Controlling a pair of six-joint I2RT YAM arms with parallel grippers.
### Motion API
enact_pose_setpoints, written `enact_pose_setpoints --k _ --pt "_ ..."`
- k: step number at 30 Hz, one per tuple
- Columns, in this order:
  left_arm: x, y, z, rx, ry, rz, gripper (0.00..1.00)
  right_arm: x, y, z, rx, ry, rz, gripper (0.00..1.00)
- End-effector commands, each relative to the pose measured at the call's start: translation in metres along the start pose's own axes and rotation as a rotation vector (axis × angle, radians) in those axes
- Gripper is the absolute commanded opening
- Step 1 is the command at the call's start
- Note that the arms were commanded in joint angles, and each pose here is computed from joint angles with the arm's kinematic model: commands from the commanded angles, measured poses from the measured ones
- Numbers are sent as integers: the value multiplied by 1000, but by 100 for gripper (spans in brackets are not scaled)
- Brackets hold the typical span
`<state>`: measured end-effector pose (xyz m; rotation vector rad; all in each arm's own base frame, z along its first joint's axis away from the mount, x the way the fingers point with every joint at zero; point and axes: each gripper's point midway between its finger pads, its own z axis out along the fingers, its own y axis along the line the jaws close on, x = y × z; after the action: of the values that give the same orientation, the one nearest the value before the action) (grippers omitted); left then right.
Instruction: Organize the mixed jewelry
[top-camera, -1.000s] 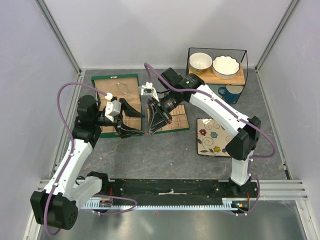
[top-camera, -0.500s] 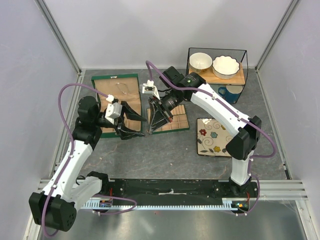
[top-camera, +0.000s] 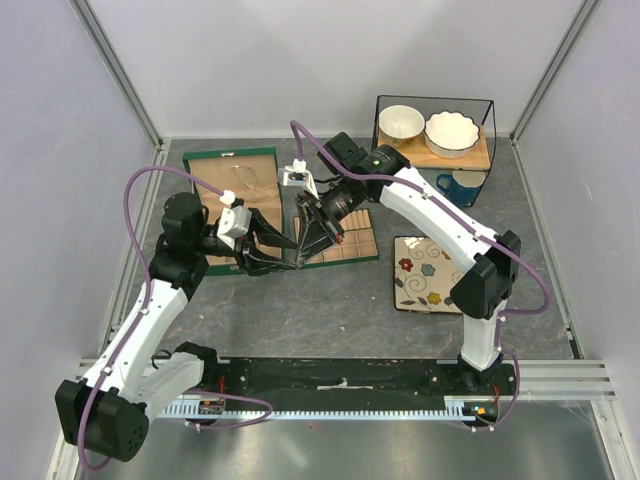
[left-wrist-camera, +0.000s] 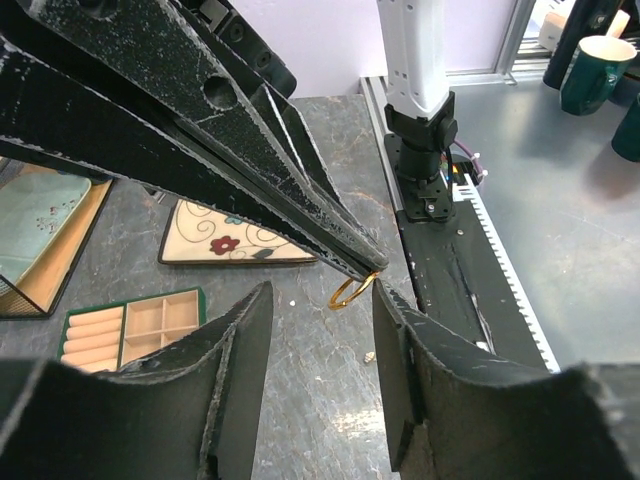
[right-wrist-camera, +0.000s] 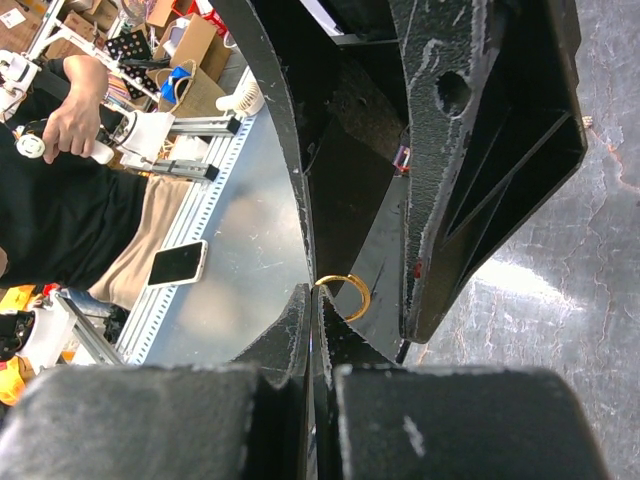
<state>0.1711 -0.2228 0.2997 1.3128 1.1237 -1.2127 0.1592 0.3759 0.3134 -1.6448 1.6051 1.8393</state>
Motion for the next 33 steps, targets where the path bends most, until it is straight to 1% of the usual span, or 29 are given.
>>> enact_pose_setpoints --k 1,12,19,21,22,29,32,33 --pt "-15 2 1 0 -11 47 50 -13 6 0 -32 -29 -60 0" --pt "-12 -1 1 3 -11 28 39 -14 7 -1 -27 -30 -61 0" --pt "-12 -3 2 6 -12 16 24 -14 5 -1 -26 -32 -56 0" --pt "-12 -3 2 7 -12 13 21 -15 5 -1 -25 -33 -60 0" --pt "-12 -4 2 8 -12 11 18 -15 5 -1 -25 -33 -50 1" --pt "-14 -4 3 11 -13 5 6 -16 2 -2 -18 -35 -43 2" --pt "-16 -3 3 6 -14 2 1 -16 0 -2 -7 -31 -39 5" --pt "-16 -3 3 6 -14 -3 2 -15 -1 -2 3 -28 -38 9"
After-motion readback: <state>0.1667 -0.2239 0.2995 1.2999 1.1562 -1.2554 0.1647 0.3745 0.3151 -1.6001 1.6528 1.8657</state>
